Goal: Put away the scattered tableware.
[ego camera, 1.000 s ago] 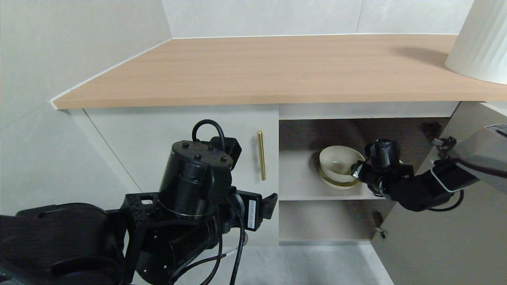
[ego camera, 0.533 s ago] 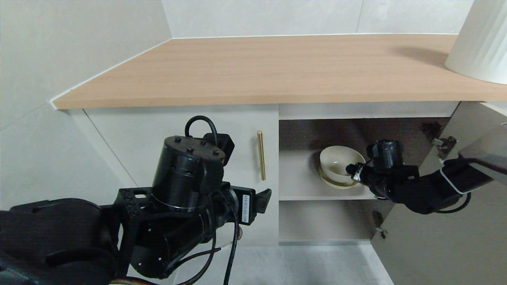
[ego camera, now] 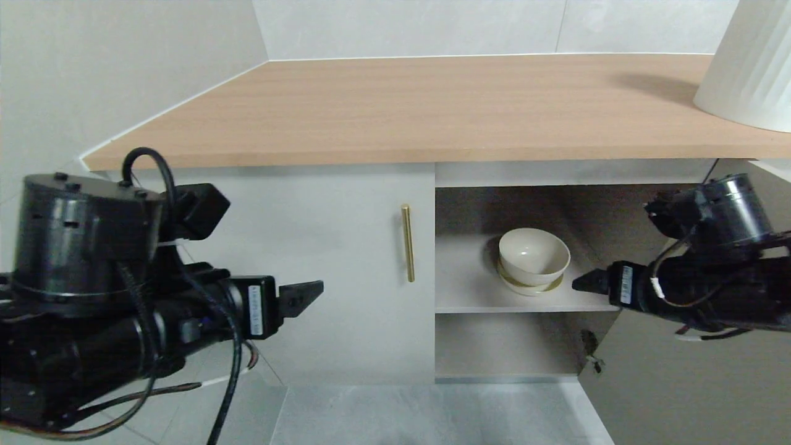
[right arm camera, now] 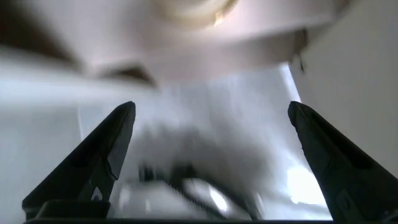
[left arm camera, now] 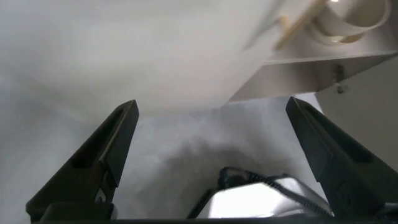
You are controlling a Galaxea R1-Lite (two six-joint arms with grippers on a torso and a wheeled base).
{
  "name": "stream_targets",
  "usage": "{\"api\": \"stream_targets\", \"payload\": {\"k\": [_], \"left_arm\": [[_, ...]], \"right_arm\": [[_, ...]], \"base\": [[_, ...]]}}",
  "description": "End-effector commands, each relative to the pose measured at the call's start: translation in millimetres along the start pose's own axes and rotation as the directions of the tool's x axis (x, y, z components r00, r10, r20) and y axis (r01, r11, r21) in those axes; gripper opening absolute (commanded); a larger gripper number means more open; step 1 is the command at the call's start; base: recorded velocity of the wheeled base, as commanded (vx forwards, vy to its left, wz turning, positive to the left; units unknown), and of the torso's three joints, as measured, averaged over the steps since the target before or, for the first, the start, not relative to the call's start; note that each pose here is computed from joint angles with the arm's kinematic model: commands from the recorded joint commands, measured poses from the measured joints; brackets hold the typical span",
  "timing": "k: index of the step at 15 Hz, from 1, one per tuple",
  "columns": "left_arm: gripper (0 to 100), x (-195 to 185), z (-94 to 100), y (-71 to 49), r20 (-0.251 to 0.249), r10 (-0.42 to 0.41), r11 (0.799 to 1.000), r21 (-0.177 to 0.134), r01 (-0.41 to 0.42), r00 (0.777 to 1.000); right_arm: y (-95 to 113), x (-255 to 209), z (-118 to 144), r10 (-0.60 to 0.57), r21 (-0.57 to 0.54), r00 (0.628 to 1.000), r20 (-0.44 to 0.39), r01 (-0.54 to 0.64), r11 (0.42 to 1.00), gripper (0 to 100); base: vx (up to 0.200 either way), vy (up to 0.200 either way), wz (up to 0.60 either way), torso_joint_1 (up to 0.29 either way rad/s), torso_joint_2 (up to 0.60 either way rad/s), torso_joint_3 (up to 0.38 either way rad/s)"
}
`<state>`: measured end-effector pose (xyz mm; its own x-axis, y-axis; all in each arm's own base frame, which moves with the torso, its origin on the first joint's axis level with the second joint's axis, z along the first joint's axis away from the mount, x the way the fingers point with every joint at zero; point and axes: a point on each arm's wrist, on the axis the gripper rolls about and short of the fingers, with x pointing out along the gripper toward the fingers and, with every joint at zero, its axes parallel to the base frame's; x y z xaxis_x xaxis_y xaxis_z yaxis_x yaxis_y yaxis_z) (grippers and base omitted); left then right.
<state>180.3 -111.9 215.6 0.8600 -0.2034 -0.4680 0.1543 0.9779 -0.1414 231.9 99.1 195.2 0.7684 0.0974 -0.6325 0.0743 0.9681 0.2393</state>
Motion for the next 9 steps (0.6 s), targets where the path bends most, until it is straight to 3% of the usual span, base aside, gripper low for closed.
{"api": "stream_targets", "payload": {"k": [1,3,6,9], "left_arm": [[100,-34,-9.3,21.1,0.030,0.012,1.000,-0.025,-0.011,0.999],[100,-40,-10.3,31.3,0.033,0.039,0.998,-0.047,-0.038,0.999],[100,-38,-9.7,29.9,0.027,0.032,0.999,-0.044,-0.031,0.999],[100,-33,-12.3,29.1,0.004,0.042,0.998,-0.036,-0.042,0.999]], "right_arm": [[-8,-64,-13,0.099,-0.051,0.994,0.040,-0.097,0.994,100],[-18,-71,-25,0.098,-0.052,0.995,0.029,-0.096,0.994,100],[-22,-73,-32,0.098,-0.067,0.995,0.019,-0.097,0.993,100],[-21,-69,-34,0.099,-0.083,0.995,-0.002,-0.099,0.992,100]], "base": [[0.000,0.000,0.00,0.000,0.00,0.000],[0.000,0.000,0.00,0.000,0.00,0.000],[0.000,0.000,0.00,0.000,0.00,0.000],[-0.200,0.000,0.00,0.006,0.00,0.002]]}}
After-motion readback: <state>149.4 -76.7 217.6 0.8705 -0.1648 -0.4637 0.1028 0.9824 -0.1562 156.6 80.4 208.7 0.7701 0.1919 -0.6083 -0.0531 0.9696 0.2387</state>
